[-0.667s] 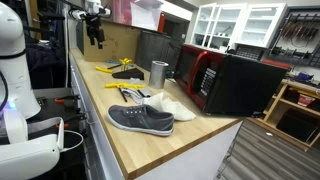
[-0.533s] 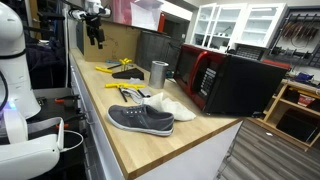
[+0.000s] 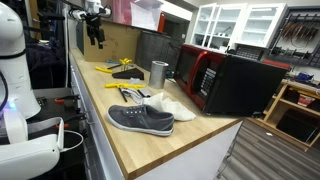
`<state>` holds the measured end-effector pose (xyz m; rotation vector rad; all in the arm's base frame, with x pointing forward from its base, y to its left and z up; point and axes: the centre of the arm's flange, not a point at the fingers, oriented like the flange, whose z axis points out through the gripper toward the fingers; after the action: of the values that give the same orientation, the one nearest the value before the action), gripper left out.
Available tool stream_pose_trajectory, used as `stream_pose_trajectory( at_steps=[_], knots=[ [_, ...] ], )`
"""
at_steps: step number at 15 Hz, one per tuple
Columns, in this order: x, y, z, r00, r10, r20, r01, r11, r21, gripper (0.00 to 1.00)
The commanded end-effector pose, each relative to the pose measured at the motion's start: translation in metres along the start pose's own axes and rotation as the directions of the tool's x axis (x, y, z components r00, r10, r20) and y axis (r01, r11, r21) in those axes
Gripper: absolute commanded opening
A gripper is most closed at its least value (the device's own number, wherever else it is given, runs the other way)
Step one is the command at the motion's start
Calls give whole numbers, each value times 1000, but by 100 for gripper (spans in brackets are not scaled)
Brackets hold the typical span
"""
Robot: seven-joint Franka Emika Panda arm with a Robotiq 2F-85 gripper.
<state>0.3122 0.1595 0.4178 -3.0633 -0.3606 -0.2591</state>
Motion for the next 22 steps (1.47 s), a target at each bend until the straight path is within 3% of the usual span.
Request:
stream_pose_trajectory(
  at_steps=[1, 5, 11, 22],
  knots=[
    [25, 4, -13, 997, 45, -61, -46, 999, -4, 100],
    [45, 25, -29, 985, 139, -105, -140, 990, 4, 100],
    [54, 81, -27, 937, 334, -101, -336, 942, -10, 100],
    [68, 130, 40, 910, 412, -53, -415, 906, -86, 100]
  ],
)
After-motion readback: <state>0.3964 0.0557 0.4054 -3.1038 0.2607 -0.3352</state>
